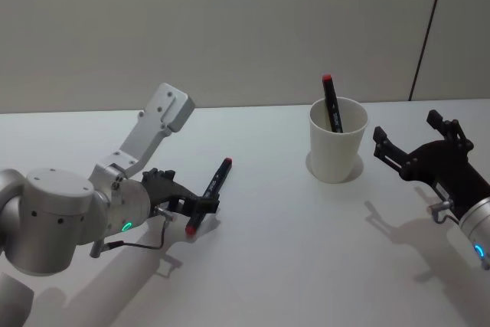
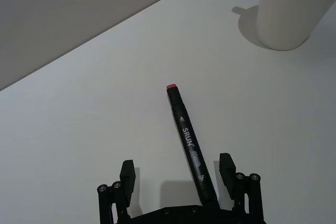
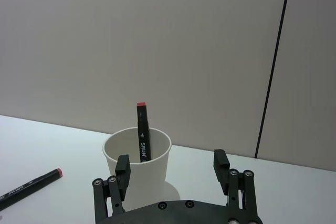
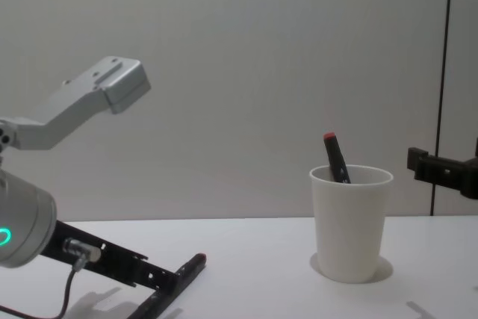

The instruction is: Place the pen into the pen holder.

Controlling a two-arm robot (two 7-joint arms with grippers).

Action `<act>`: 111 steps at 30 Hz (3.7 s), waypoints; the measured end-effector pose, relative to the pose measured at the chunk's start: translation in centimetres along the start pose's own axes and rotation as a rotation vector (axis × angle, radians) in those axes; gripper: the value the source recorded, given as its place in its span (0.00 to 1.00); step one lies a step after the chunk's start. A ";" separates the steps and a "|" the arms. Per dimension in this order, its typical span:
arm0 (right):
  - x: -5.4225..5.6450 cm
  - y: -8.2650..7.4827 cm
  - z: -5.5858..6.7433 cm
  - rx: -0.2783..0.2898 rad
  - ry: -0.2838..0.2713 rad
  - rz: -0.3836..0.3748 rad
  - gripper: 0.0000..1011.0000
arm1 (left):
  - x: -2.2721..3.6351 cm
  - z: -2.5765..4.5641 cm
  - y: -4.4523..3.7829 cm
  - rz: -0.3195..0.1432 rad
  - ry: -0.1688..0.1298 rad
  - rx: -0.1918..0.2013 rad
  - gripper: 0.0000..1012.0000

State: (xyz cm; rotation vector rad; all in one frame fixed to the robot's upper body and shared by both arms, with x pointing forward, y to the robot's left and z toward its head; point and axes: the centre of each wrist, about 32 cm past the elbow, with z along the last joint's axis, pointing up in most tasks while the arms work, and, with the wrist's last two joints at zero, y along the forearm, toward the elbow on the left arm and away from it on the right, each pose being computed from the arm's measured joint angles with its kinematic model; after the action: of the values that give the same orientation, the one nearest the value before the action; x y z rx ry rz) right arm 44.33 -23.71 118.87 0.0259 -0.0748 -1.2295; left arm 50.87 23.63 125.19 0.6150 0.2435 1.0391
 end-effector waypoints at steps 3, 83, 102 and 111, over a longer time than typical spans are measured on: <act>0.0 0.0 0.0 0.000 0.000 0.000 0.99 | -0.23 0.09 -0.11 -0.001 -0.008 0.009 0.99; 0.0 0.0 0.0 0.000 0.000 0.000 0.99 | -0.87 1.70 -1.32 -0.022 0.007 0.086 0.99; 0.0 0.0 0.0 0.000 0.000 0.000 0.99 | -1.03 1.75 -1.32 -0.019 -0.022 0.083 0.99; 0.0 0.0 0.0 0.000 0.000 0.000 0.99 | -1.26 1.85 -1.23 -0.026 -0.049 0.080 0.99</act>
State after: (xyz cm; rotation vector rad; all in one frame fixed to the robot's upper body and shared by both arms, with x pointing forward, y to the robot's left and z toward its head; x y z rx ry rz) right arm 44.33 -23.71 118.87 0.0259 -0.0749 -1.2295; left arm 52.00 21.44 125.85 0.7066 0.2505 0.9917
